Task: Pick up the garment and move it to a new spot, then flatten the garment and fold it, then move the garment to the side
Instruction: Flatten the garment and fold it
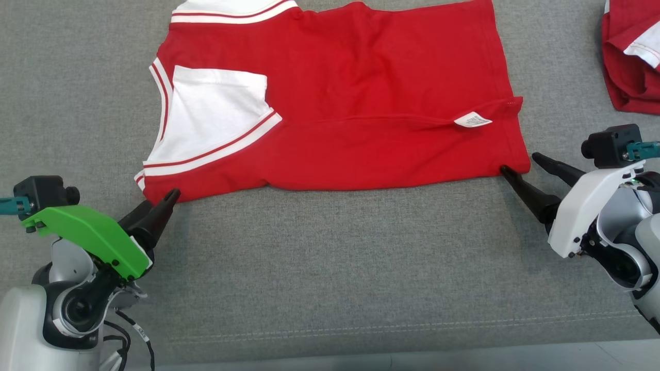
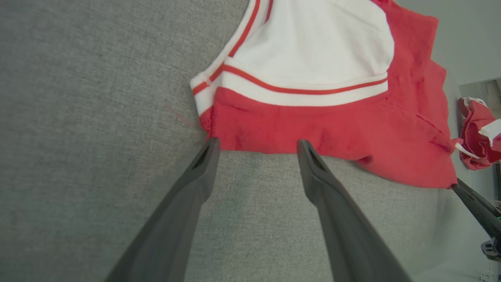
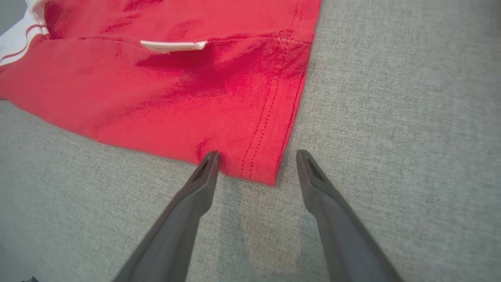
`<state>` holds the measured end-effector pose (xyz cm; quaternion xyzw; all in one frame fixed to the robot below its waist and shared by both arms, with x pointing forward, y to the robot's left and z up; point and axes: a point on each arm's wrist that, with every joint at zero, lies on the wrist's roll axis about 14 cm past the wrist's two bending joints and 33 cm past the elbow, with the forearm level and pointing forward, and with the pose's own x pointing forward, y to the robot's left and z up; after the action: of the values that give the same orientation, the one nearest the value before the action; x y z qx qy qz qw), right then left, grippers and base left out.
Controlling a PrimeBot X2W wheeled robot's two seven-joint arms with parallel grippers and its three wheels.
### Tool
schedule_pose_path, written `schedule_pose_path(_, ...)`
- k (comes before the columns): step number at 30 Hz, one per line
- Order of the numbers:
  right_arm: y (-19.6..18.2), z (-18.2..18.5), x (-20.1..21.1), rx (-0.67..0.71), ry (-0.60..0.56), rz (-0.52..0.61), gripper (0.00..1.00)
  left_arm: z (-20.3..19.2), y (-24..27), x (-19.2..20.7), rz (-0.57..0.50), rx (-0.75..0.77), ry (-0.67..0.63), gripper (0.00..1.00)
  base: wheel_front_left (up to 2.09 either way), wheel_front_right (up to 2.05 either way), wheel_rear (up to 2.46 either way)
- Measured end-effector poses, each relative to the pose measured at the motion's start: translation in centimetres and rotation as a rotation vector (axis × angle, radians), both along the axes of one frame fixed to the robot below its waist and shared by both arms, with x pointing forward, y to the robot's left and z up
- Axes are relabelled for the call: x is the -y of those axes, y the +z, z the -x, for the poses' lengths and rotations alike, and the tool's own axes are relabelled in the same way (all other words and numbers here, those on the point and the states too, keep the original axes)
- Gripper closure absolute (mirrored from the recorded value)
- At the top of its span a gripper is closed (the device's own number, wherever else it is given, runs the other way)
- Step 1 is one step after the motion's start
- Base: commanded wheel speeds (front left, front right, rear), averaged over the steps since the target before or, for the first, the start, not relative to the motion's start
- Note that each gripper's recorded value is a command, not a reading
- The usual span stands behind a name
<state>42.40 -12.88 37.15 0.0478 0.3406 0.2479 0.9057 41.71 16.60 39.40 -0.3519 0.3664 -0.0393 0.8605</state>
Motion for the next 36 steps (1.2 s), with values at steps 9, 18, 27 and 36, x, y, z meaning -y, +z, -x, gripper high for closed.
schedule_pose_path(9, -0.8, 0.2, 0.0, -0.016, -0.014, -0.003, 0.00, 0.7, -0.7, 1.0, 0.042, -0.042, -0.034, 0.00, 0.00, 0.00, 0.00)
schedule_pose_path(18, -1.2, 0.2, 0.2, -0.023, -0.022, 0.001, 0.00, 0.7, -1.0, -0.5, -0.012, -0.046, -0.032, 0.00, 0.00, 0.00, 0.00)
schedule_pose_path(27, -1.4, 0.2, 0.2, -0.029, -0.022, 0.000, 0.00, 1.0, -2.1, -1.7, -0.117, -0.068, -0.059, 0.00, 0.00, 0.00, 0.00)
schedule_pose_path(36, -1.7, 0.2, 0.2, -0.036, -0.022, -0.001, 0.00, 0.4, -2.7, -1.4, -0.152, -0.066, -0.083, 0.00, 0.00, 0.00, 0.00)
